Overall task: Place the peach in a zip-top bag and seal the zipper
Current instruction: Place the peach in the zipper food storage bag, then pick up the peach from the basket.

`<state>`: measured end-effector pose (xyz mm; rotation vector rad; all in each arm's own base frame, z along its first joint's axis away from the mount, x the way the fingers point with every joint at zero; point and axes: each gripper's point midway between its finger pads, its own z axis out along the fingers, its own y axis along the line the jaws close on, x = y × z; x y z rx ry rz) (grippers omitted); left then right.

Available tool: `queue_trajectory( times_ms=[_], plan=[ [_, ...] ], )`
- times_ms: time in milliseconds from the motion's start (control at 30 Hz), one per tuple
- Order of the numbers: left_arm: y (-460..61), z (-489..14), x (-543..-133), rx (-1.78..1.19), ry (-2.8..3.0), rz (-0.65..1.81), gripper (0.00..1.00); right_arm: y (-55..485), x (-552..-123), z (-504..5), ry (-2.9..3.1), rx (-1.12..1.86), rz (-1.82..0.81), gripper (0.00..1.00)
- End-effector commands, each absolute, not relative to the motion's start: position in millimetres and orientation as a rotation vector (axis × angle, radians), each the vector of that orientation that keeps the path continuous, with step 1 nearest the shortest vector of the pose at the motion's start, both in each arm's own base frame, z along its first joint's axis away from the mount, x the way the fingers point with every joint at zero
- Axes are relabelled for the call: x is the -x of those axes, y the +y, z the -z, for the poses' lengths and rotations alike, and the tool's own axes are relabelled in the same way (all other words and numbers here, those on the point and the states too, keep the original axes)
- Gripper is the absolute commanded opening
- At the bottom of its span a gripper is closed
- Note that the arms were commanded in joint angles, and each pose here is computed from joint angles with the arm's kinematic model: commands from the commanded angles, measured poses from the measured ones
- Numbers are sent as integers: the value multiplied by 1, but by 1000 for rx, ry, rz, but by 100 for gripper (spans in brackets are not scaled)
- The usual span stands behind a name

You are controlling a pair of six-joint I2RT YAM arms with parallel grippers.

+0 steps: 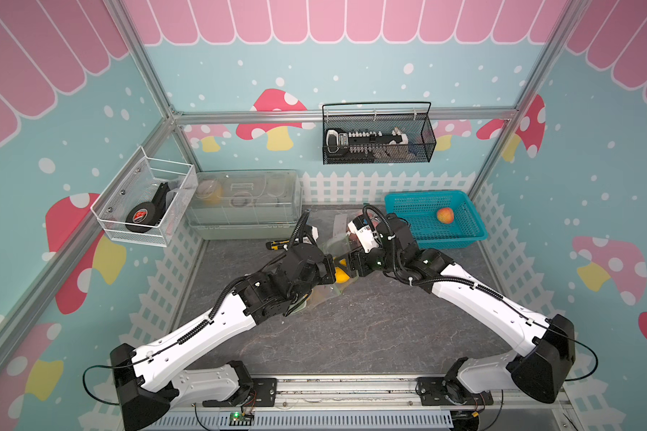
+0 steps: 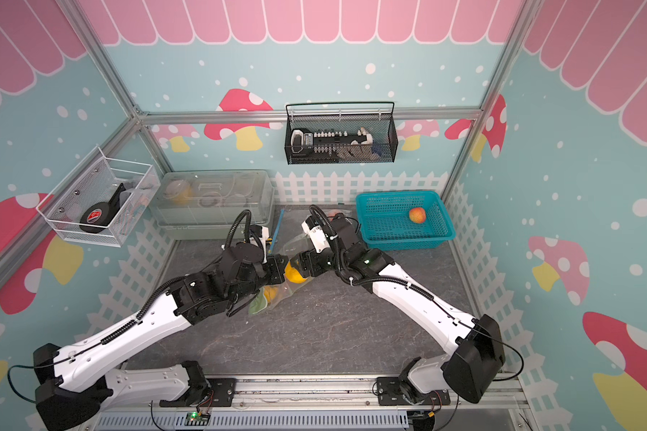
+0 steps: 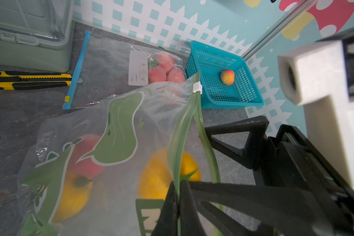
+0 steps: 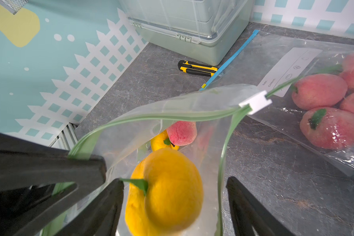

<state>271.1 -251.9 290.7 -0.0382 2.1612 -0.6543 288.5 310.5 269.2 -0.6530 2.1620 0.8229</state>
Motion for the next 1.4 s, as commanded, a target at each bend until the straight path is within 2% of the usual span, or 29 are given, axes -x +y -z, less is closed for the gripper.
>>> queue_trajectory(
  times_ms=[0,167,267,500,633,800,1367],
  plan=[
    [-254,-305,-273,40,2125,687,0,315,-283,-294,2075,675,-859,81],
    [-252,-305,-272,42,2120,687,0,302,-288,-301,2052,622,-790,80],
    [-248,-303,-270,50,2120,682,0,278,-298,-311,2015,529,-651,80],
    [-240,-303,-270,78,2110,658,0,177,-335,-326,1954,234,-50,81],
    [-240,-302,-270,79,2113,655,0,132,-354,-324,1951,124,139,81],
    [-240,-301,-270,77,2117,654,0,85,-382,-311,1967,-3,184,81],
    [-239,-297,-269,75,2130,645,0,-7,-489,-241,2139,-191,212,82]
  ],
)
